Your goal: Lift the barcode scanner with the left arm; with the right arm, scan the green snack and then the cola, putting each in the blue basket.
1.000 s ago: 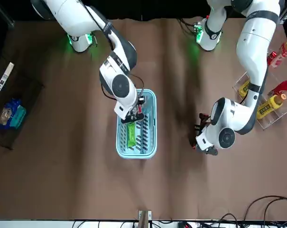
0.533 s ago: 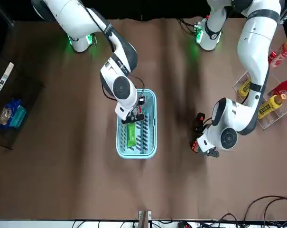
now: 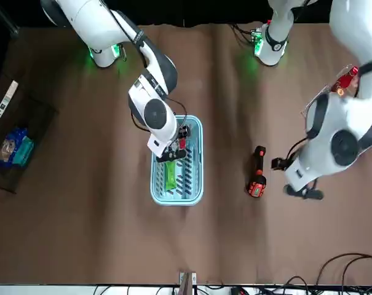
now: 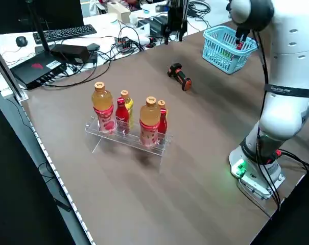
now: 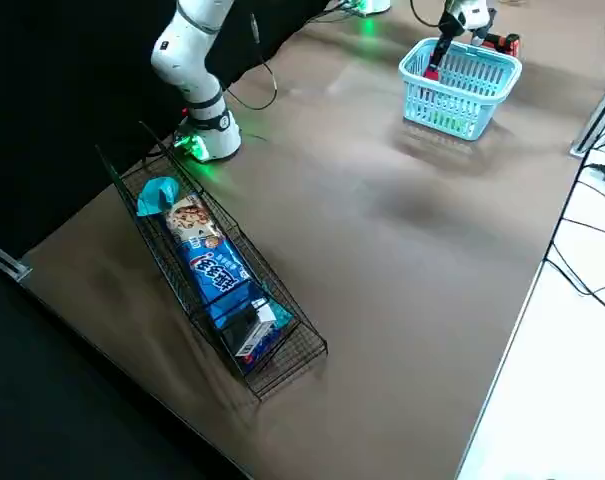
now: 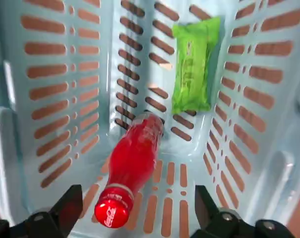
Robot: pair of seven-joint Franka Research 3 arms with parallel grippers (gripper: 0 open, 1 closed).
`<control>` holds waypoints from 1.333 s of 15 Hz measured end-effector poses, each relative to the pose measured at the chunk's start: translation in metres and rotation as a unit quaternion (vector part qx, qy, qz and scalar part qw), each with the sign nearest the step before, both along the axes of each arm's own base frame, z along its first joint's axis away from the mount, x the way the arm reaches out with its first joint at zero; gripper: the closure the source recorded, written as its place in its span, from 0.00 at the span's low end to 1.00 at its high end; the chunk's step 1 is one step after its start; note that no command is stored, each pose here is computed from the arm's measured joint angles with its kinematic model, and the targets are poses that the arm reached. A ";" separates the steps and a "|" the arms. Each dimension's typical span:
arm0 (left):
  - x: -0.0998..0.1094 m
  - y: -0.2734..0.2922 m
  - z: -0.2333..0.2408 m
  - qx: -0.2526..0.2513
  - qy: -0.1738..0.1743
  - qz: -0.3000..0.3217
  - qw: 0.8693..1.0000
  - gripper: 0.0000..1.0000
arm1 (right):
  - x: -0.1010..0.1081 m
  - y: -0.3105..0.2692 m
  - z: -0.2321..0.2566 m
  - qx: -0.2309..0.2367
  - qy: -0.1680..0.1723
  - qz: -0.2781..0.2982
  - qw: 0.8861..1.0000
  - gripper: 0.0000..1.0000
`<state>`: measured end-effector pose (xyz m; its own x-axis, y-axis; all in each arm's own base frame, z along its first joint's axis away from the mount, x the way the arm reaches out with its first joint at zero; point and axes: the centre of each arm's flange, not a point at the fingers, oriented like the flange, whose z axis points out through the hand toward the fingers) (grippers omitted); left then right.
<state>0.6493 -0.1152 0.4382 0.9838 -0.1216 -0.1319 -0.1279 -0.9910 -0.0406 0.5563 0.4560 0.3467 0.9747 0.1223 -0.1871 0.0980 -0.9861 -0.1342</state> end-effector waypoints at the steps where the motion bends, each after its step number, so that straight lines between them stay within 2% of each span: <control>1: -0.008 0.003 0.019 0.008 0.002 0.002 1.000 0.00 | 0.006 -0.005 0.009 0.003 -0.007 -0.006 1.000 0.00; 3: -0.025 0.002 0.049 0.020 0.008 0.002 1.000 0.00 | 0.028 -0.034 0.040 0.010 -0.026 -0.030 0.999 0.00; 5: -0.040 -0.001 0.069 0.030 0.019 -0.001 0.999 0.00 | 0.051 -0.089 0.077 0.005 -0.031 -0.038 0.999 0.00; 8: -0.051 -0.009 0.098 0.031 0.001 -0.005 0.999 0.00 | 0.077 -0.171 0.118 -0.002 -0.038 -0.046 0.998 0.00; 10: -0.058 -0.011 0.117 0.024 -0.012 0.002 1.000 0.00 | 0.086 -0.207 0.135 0.000 -0.049 -0.053 0.997 0.00; 12: -0.069 -0.009 0.141 0.003 -0.024 0.016 1.000 0.00 | 0.086 -0.231 0.147 -0.018 -0.047 -0.051 0.997 0.00; 16: -0.105 -0.001 0.177 -0.008 -0.036 0.023 0.999 0.00 | 0.079 -0.254 0.171 -0.094 -0.074 -0.035 0.992 0.00; 20: -0.114 0.000 0.179 -0.005 -0.035 0.022 0.999 0.00 | 0.071 -0.274 0.191 -0.107 -0.069 -0.040 0.991 0.00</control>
<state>0.5348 -0.1154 0.6170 0.9951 -0.0781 -0.0613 -0.0805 -0.9960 -0.0376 0.6276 0.1819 0.5378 0.9978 0.0149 -0.0643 0.0206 -0.9959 0.0881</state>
